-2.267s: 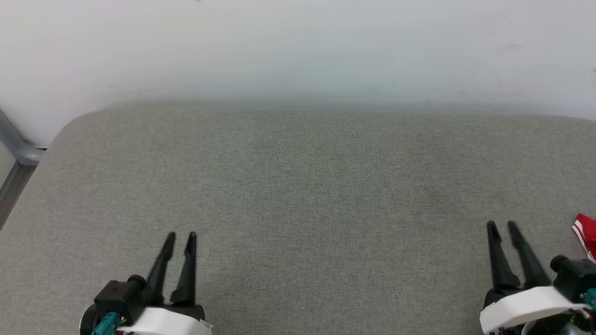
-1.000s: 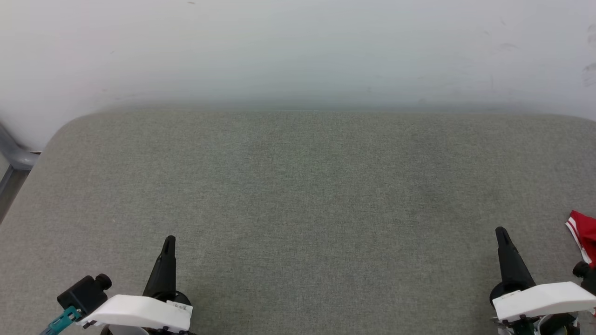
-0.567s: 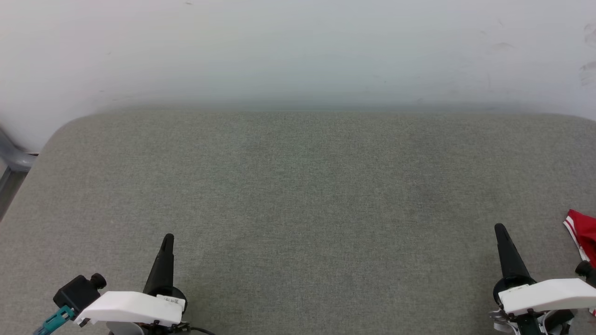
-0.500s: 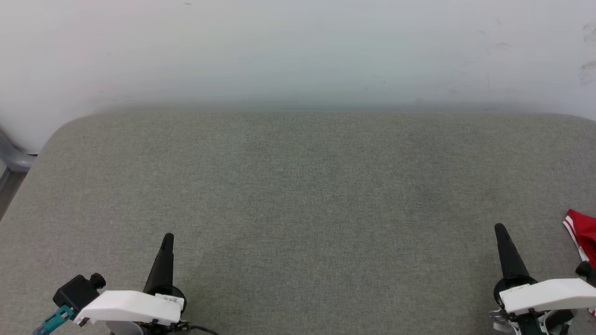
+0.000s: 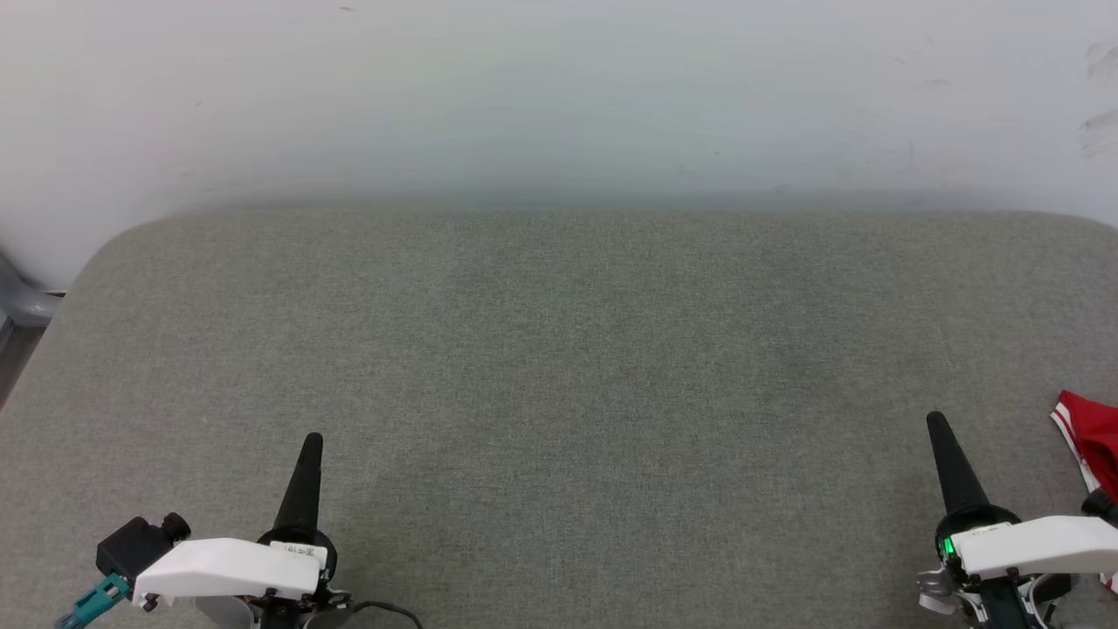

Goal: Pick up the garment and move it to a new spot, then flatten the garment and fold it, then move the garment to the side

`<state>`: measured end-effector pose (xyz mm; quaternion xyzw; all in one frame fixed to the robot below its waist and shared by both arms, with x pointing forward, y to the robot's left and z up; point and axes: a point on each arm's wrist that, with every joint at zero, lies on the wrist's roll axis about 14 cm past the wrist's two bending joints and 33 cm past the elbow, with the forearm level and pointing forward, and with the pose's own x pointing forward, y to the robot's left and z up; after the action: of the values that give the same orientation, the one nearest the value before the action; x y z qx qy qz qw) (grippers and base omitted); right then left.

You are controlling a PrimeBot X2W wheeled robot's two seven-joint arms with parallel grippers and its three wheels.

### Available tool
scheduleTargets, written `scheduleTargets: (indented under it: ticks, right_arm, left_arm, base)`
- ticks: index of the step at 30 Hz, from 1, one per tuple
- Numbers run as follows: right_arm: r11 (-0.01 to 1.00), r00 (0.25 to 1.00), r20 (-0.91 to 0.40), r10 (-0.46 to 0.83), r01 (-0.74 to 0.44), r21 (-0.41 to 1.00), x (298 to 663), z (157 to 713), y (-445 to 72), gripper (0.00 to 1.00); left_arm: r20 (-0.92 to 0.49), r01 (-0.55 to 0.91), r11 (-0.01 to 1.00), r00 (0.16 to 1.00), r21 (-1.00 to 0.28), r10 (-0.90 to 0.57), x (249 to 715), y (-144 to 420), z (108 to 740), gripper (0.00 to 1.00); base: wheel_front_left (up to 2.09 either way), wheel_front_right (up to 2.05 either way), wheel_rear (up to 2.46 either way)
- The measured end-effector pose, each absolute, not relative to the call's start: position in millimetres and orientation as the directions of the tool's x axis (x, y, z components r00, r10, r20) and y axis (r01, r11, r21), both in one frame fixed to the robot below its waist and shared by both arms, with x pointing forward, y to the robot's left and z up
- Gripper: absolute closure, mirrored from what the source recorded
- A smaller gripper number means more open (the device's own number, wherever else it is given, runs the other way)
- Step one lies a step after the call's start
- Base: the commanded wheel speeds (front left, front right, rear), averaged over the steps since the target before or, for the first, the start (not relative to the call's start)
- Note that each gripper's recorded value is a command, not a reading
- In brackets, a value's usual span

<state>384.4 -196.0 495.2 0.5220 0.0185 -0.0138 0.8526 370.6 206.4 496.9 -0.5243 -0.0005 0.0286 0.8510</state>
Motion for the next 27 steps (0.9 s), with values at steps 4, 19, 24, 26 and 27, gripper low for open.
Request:
scheduleTargets:
  ticks: [4, 19, 24, 26, 27]
  right_arm:
    - [0.419, 0.999, -0.048, -0.003, 0.045, 0.907, 384.2, 494.8, -196.2, 1.00]
    - [0.291, 0.999, -0.039, -0.002, 0.038, 0.956, 386.0, 497.5, -197.2, 1.00]
    - [0.252, 0.999, -0.034, -0.001, 0.034, 0.967, 386.7, 499.0, -197.5, 1.00]
    - [0.236, 0.999, -0.034, 0.000, 0.033, 0.971, 386.6, 499.0, -197.5, 1.00]
    - [0.228, 0.999, -0.035, 0.001, 0.034, 0.973, 386.5, 498.8, -197.6, 1.00]
  left_arm:
    - [-0.032, -0.048, 0.413, 0.998, -0.909, 0.046, 371.7, 206.2, 496.7, 1.00]
    - [-0.032, -0.041, 0.289, 0.999, -0.957, 0.034, 376.7, 205.2, 498.2, 1.00]
    - [-0.033, -0.040, 0.248, 0.999, -0.968, 0.032, 377.7, 205.3, 498.1, 1.00]
    - [-0.034, -0.040, 0.233, 0.999, -0.972, 0.028, 378.0, 204.8, 498.0, 1.00]
    - [-0.034, -0.040, 0.226, 0.999, -0.973, 0.029, 378.2, 205.0, 498.0, 1.00]
  base:
    - [0.00, 0.00, 0.00]
    - [0.00, 0.00, 0.00]
    - [0.00, 0.00, 0.00]
    - [0.00, 0.00, 0.00]
    - [0.00, 0.00, 0.00]
